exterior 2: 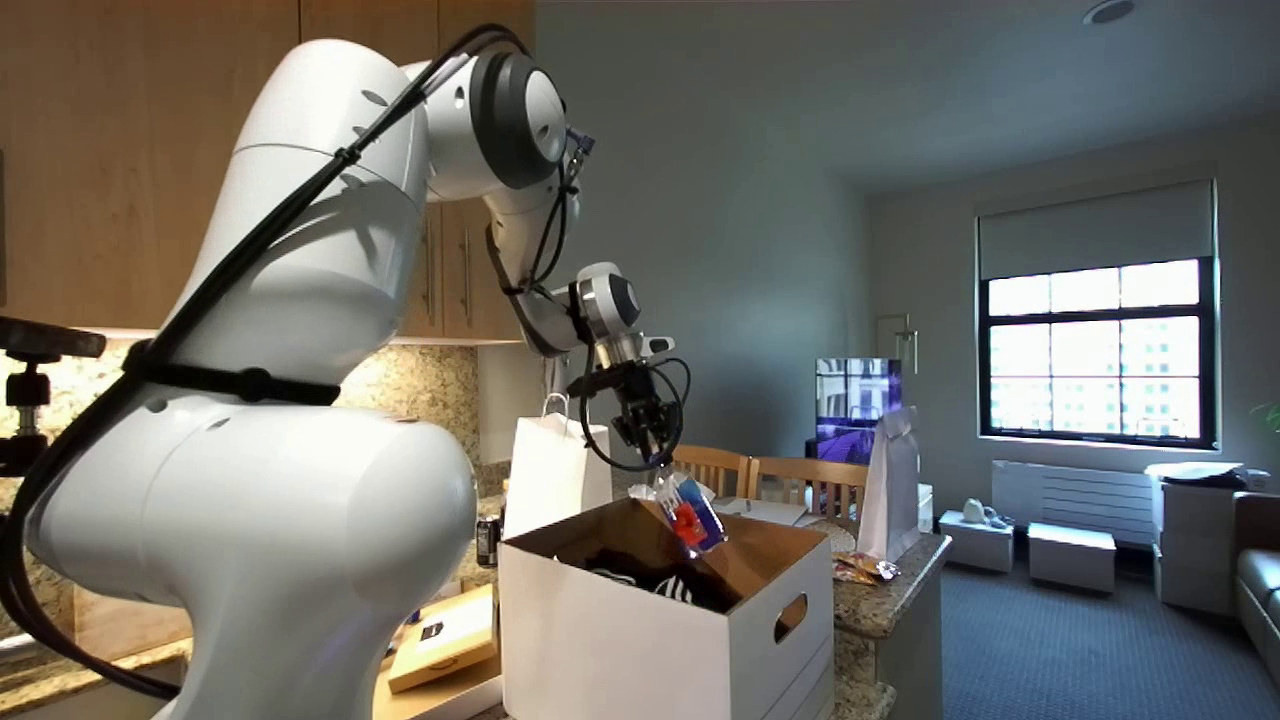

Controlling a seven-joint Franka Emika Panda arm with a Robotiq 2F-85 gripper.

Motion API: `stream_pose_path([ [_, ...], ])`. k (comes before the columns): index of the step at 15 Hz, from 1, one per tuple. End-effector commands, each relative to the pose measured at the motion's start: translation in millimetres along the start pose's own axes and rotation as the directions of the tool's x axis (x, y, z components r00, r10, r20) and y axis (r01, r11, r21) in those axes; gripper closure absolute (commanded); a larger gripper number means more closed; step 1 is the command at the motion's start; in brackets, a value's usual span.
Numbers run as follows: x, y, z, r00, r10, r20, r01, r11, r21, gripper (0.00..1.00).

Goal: Remove three bottles from the box

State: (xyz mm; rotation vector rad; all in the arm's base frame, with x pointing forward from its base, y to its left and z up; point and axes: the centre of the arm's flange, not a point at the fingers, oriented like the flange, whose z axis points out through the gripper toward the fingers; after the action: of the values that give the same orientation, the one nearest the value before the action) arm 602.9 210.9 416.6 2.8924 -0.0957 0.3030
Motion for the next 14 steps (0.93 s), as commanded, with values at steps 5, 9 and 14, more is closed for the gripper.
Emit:
stream_pose_path([
  [5, -19, 27, -126, 0.998, 0.042, -0.049, -0.034, 0.987, 0.157, 0.85],
  [9, -58, -9, -165, 0.996, 0.042, -0.083, -0.019, 0.965, 0.26, 0.85],
  [14, -128, -81, -179, 0.994, -0.054, -0.096, 0.083, 0.939, 0.333, 0.85],
])
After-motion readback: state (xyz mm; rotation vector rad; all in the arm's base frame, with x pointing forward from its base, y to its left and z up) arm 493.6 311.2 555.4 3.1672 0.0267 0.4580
